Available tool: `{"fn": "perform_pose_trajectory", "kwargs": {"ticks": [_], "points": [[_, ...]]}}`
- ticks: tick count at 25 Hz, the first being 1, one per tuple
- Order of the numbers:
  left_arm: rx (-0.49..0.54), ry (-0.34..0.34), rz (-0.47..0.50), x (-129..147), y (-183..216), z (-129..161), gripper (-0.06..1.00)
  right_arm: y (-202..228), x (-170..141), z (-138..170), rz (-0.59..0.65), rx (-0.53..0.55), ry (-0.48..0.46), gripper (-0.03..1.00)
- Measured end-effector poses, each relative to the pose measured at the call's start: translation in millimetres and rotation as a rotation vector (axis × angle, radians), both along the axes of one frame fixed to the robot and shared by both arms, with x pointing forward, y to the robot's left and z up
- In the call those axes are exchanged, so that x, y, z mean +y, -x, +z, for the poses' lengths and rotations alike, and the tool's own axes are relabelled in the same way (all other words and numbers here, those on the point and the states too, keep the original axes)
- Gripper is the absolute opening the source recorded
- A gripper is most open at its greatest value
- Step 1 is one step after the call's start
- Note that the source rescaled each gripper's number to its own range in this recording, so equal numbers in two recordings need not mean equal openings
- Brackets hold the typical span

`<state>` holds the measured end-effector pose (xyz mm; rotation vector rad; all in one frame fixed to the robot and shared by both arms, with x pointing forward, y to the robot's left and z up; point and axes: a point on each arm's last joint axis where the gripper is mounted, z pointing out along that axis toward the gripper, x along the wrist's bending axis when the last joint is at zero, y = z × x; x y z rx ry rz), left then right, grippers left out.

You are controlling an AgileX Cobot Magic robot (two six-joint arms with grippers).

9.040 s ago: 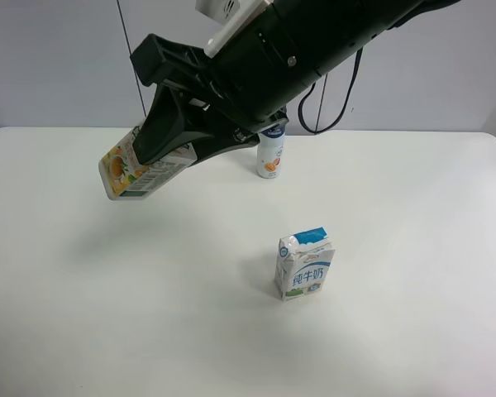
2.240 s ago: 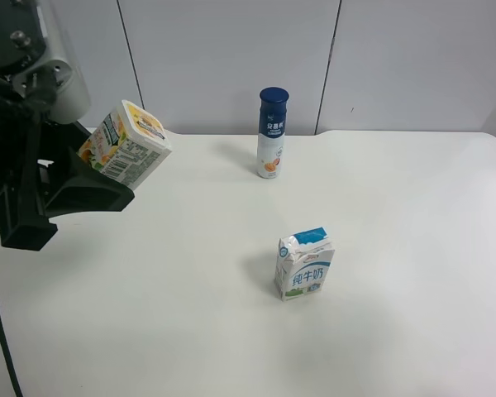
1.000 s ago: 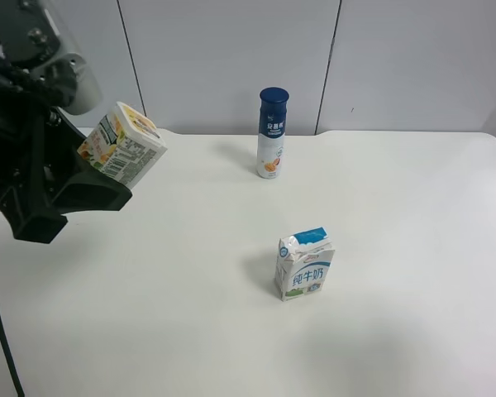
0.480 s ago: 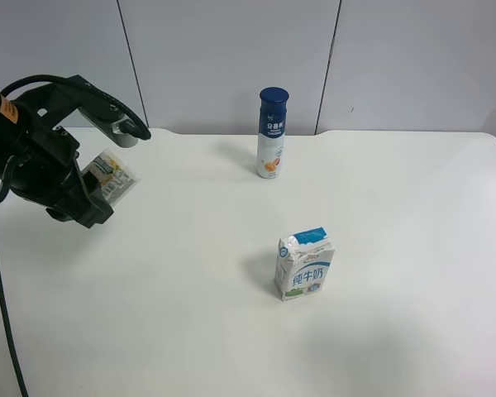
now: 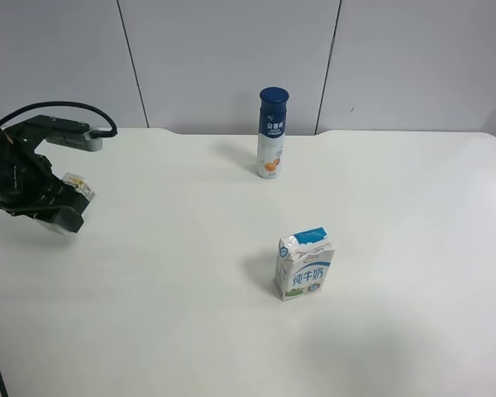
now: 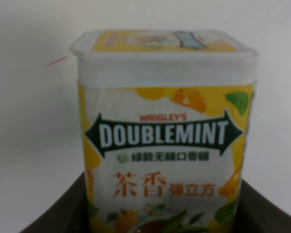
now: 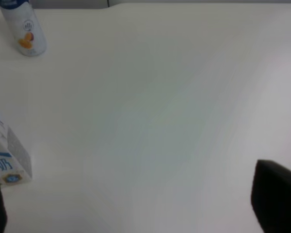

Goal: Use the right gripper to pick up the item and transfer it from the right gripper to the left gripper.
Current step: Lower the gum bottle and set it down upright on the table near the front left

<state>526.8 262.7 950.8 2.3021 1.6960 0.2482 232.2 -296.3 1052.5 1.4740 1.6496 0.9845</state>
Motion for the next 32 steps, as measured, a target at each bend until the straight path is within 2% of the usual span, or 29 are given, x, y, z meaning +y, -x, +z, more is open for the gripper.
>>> {"fn": "perform_pose_trajectory", "kwargs": {"ticks": [7, 10, 23, 24, 25, 26, 27, 28, 30, 32], "points": [[0.073, -0.004, 0.043, 7, -9, -32, 0.0, 0, 0, 0, 0.0, 0.0, 0.0, 1.0], [0.07, -0.007, 0.047, 7, -13, -41, 0.0, 0, 0, 0, 0.0, 0.0, 0.0, 1.0], [0.057, -0.018, 0.014, 7, -15, -45, 0.01, 0, 0, 0, 0.0, 0.0, 0.0, 1.0], [0.051, -0.019, 0.015, 7, -15, -45, 0.12, 0, 0, 0, 0.0, 0.0, 0.0, 1.0], [0.04, -0.019, 0.016, 8, -16, -45, 0.3, 0, 0, 0, 0.0, 0.0, 0.0, 1.0], [0.031, -0.019, 0.018, 8, -17, -45, 0.55, 0, 0, 0, 0.0, 0.0, 0.0, 1.0], [0.024, -0.018, 0.022, 8, -18, -44, 0.75, 0, 0, 0, 0.0, 0.0, 0.0, 1.0], [0.019, -0.016, 0.024, 8, -18, -44, 0.86, 0, 0, 0, 0.0, 0.0, 0.0, 1.0], [0.016, -0.016, 0.024, 8, -19, -44, 0.95, 0, 0, 0, 0.0, 0.0, 0.0, 1.0], [0.016, -0.016, 0.025, 8, -19, -44, 0.98, 0, 0, 0, 0.0, 0.0, 0.0, 1.0]]}}
